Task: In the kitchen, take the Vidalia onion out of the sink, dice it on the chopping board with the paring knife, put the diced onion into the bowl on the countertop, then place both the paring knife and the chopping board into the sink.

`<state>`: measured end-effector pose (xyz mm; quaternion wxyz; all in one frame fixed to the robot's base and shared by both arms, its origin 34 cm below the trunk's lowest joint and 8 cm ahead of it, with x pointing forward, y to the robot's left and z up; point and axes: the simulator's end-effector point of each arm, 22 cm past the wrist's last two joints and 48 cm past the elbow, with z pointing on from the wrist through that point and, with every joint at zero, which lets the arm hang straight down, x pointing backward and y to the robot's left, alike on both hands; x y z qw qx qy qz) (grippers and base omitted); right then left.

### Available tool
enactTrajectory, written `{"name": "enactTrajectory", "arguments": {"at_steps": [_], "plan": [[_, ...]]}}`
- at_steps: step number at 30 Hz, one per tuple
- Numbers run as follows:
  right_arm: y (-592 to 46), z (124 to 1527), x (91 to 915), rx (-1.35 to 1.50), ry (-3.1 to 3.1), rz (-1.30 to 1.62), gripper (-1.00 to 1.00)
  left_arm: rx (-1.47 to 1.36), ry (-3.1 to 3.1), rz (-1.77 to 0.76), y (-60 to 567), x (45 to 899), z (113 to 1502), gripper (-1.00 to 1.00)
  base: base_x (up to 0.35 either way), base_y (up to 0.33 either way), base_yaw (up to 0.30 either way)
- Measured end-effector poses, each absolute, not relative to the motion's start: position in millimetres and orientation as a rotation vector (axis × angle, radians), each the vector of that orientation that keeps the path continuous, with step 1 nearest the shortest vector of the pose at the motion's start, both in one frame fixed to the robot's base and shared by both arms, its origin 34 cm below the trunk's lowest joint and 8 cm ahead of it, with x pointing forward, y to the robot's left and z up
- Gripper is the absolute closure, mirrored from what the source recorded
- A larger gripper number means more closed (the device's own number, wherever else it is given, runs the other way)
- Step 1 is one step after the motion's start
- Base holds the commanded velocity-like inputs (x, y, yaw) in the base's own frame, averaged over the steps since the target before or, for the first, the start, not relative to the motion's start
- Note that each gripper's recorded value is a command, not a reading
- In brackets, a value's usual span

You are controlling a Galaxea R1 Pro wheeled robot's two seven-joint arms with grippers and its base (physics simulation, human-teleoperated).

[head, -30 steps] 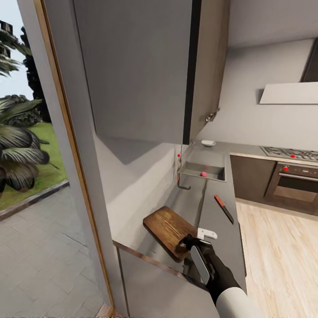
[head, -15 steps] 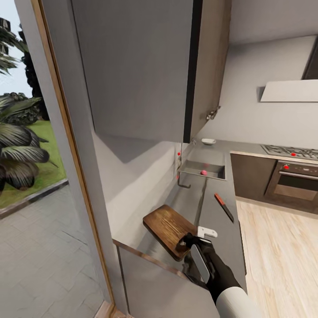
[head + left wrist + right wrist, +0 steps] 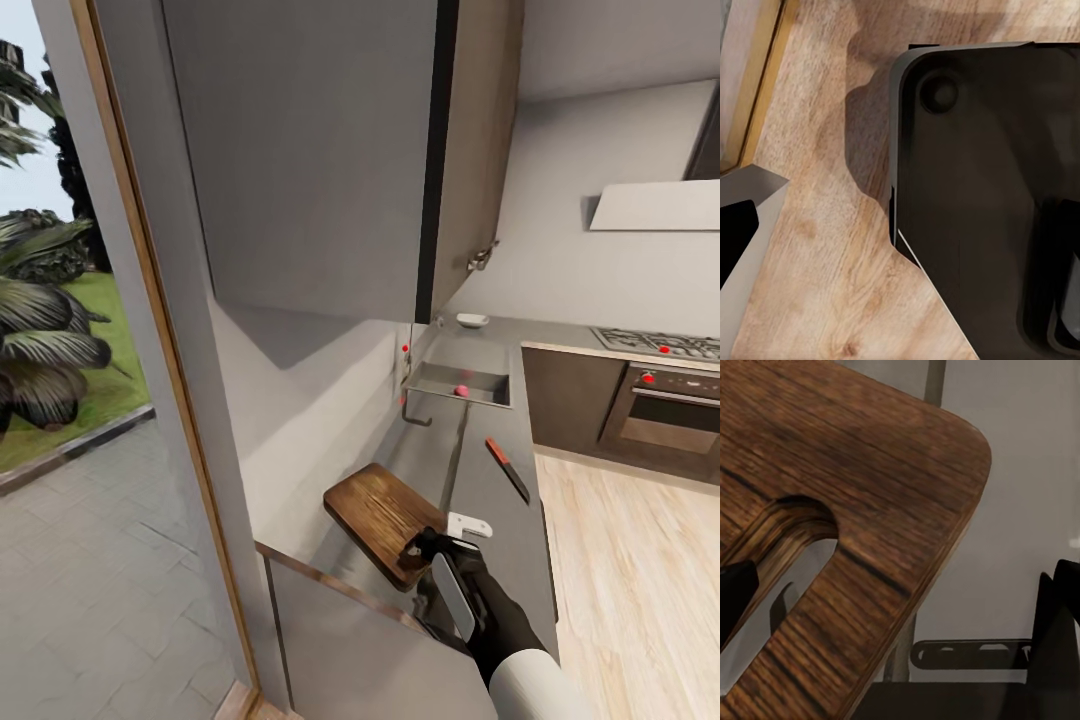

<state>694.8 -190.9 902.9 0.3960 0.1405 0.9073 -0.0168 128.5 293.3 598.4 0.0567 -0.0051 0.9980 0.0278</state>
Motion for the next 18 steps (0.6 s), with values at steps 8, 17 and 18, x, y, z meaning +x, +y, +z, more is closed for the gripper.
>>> {"name": "enactTrajectory", "arguments": {"at_steps": [8,17,18], "plan": [[-192.2,902.6,694.5,0.360,2.300,-0.047,1.00,-0.015,3.026,0.084,293.0,129.0,598.4,-1.00,0.000,0.000,0.000],[-193.8,902.2,694.0,0.358,2.302,-0.055,1.00,-0.015,3.026,0.084,293.0,129.4,598.4,-1.00,0.000,0.000,0.000],[-194.0,902.1,694.0,0.357,2.302,-0.057,1.00,-0.015,3.026,0.084,293.2,129.2,598.4,-1.00,0.000,0.000,0.000]]}}
